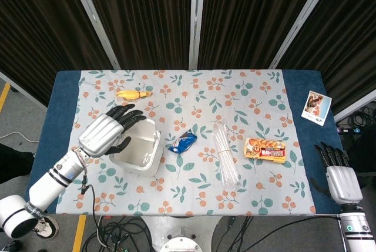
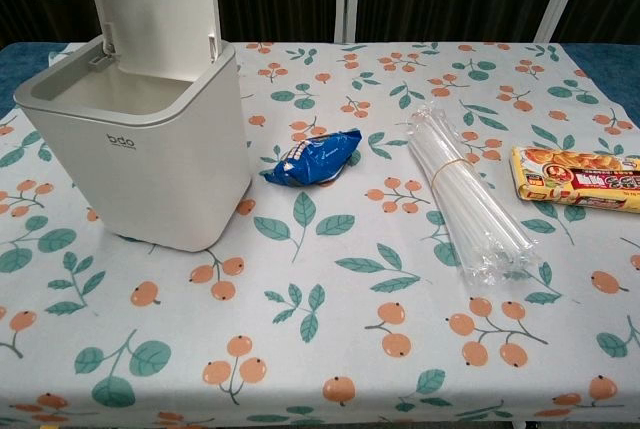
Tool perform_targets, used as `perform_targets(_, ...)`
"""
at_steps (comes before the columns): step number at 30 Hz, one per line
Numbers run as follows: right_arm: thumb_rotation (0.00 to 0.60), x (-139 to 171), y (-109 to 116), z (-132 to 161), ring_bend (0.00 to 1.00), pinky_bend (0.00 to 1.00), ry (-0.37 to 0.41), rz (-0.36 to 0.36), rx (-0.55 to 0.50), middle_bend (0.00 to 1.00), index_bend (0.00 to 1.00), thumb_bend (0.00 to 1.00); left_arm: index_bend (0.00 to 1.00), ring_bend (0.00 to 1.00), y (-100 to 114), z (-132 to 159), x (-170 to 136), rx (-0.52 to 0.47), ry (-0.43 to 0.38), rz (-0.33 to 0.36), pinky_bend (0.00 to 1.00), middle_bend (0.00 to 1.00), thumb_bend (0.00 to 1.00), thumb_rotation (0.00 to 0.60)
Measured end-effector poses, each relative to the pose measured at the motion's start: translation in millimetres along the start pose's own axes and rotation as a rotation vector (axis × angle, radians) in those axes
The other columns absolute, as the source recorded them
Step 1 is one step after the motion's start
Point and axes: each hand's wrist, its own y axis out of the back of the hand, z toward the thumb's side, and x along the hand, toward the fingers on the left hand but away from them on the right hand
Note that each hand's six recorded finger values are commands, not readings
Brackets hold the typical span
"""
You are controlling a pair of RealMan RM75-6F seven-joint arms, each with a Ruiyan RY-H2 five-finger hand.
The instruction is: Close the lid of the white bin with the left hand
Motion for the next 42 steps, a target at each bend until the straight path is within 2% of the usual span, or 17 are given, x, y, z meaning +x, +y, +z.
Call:
perform_targets(4,0.6,0,0,-1,0.0,0.0,-0.001,-0.001,-0.001,0.0,0.0,0.19,0.15,0.05,-2,-1,3,0.0,0.012,-0.012,0.16,0.15,0.51,0.592)
perform_targets(15,0.6,0,-2,-3,0.0,0.0,-0.007,0.002,-0.005,0.0,0.0,0.2,0.15,0.05,-1,4,-2,0.0,0.01,-0.018,0.16,0.26,0.51,0.587)
perform_targets(28,0.6,-1,-7,0,0.0,0.0,0.0,0.014,-0.001,0.0,0.0,0.2,0.15,0.05,-13,8,-35,-0.008,0.028,-0.058,0.16,0.27,0.51,0.581)
perform_targets(31,0.6,-1,-7,1,0.0,0.0,0.003,0.016,0.0,0.0,0.0,0.2,0.15,0.05,-17,8,-43,-0.013,0.032,-0.066,0.16,0.27,0.51,0.568)
perform_targets(38,0.6,-2,-9,3,0.0,0.0,0.006,0.021,0.002,0.0,0.0,0.2,0.15,0.05,-21,9,-58,-0.034,0.039,-0.07,0.16,0.28,0.51,0.485)
perform_targets(42,0.6,-2,-11,4,0.0,0.0,0.007,0.027,0.003,0.0,0.0,0.2,0.15,0.05,-26,8,-67,-0.048,0.049,-0.086,0.16,0.28,0.51,0.474)
